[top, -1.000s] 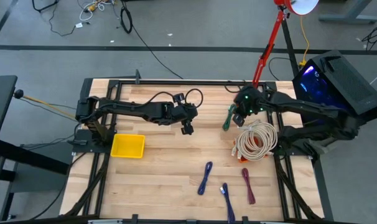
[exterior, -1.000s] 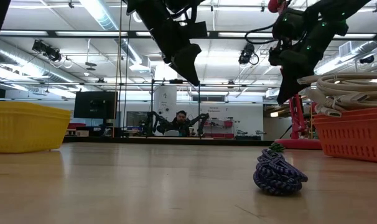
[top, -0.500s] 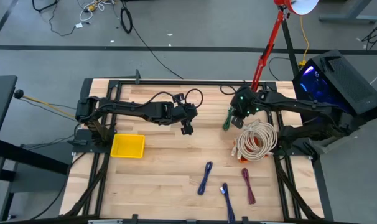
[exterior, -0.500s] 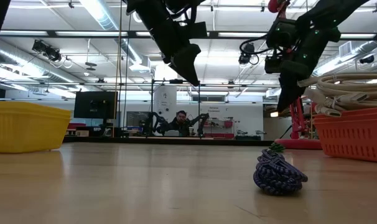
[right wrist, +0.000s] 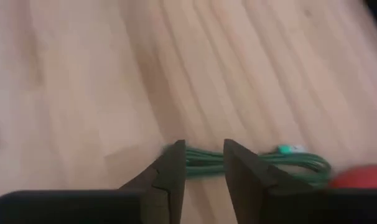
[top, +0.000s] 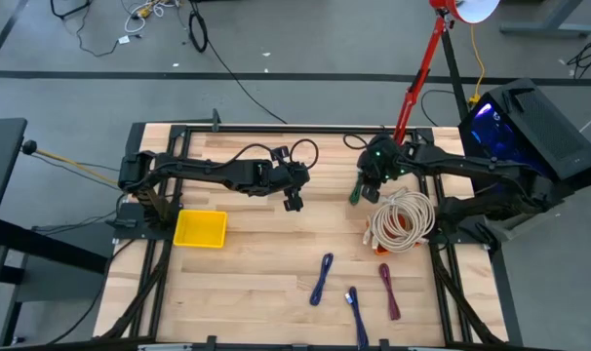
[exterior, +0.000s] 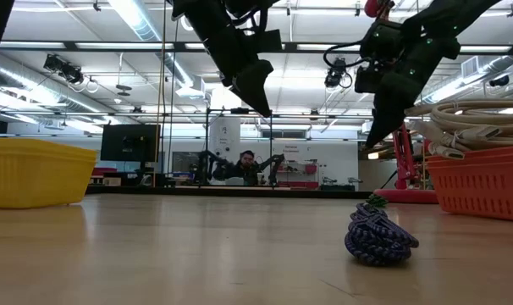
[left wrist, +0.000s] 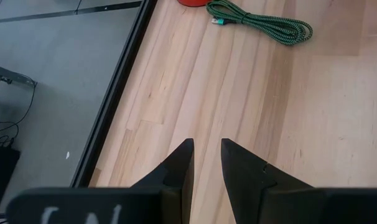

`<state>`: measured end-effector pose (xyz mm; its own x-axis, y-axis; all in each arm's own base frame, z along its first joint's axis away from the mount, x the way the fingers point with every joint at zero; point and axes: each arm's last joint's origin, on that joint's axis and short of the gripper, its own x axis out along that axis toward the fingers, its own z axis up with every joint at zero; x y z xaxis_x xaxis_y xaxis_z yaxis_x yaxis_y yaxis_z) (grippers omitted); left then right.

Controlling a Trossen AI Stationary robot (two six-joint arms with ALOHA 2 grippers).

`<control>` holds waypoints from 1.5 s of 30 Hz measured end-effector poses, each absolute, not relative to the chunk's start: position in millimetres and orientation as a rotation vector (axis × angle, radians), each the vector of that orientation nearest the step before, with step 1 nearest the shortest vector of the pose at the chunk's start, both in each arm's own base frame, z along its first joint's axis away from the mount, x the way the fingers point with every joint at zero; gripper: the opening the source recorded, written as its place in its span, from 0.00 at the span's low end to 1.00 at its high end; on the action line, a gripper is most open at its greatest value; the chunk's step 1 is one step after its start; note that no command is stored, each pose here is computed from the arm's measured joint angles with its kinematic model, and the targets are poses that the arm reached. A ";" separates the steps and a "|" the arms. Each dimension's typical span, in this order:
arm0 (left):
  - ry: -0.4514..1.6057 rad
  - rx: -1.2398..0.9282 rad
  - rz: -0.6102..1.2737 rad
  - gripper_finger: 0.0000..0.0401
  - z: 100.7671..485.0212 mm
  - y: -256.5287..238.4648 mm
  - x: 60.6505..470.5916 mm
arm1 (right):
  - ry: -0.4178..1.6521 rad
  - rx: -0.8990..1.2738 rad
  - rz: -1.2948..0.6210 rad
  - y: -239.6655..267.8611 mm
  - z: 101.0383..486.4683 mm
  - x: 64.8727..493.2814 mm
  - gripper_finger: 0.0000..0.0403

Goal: Pick & Place USB Port
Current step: Put the black and green charger cable into the yellow bin

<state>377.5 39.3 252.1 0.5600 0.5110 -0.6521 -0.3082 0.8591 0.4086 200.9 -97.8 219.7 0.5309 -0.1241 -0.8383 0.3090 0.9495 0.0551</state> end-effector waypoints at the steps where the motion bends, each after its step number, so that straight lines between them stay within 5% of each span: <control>1: 0.849 0.261 0.489 0.21 252.1 39.3 377.5 | 0.986 0.194 -0.275 -97.5 219.5 200.9 0.28; 45: 0.886 0.264 0.473 0.21 249.6 38.9 375.0 | 1.247 0.136 -0.248 -93.6 171.9 222.9 0.28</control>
<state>375.0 38.9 249.6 0.5392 0.4993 -0.6783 -0.2856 0.8660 0.4104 222.9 -93.6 171.9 0.2958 -0.1119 -0.9487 0.2601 0.9650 -0.0327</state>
